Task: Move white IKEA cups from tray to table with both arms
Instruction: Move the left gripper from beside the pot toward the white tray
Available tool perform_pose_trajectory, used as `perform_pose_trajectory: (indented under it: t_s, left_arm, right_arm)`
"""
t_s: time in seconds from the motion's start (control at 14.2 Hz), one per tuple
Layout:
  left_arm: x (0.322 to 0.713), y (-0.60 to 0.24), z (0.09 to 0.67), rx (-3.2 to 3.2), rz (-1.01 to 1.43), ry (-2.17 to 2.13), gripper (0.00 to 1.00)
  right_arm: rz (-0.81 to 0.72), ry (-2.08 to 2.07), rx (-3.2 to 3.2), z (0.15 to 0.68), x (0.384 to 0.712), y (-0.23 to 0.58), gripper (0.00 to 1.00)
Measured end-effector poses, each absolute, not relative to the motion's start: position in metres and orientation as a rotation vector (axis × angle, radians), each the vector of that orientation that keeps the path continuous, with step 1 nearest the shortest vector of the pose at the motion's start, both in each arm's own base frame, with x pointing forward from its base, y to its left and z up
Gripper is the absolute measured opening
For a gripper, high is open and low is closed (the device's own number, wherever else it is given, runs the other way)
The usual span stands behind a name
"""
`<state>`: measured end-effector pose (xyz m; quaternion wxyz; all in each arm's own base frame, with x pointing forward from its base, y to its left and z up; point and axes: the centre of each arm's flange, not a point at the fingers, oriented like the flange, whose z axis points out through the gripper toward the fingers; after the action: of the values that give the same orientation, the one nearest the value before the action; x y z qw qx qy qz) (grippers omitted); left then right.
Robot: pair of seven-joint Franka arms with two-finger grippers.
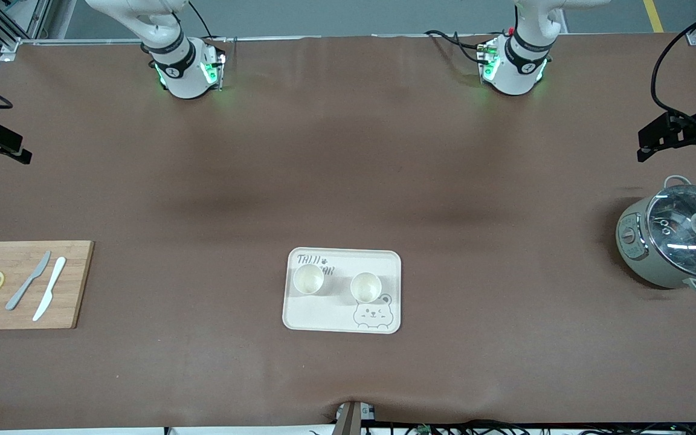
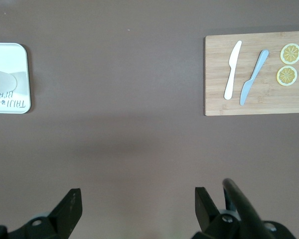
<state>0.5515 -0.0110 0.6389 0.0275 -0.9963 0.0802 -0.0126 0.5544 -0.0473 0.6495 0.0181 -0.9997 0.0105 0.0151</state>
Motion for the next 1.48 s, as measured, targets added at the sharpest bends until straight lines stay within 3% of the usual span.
perform_pose_trajectory:
  t_s: [0.71, 1.48]
  left_arm:
    - [0.56, -0.027, 0.628, -3.074, -0.041, 0.275, 1.0]
    - [0.622, -0.093, 0.58, -3.097, -0.074, 0.125, 1.0]
  right_arm:
    - [0.045, 0.028, -3.105, 0.649, 0.555, -0.046, 1.0]
    - [0.033, 0.014, -3.106, 0.65, 0.556, -0.041, 1.0]
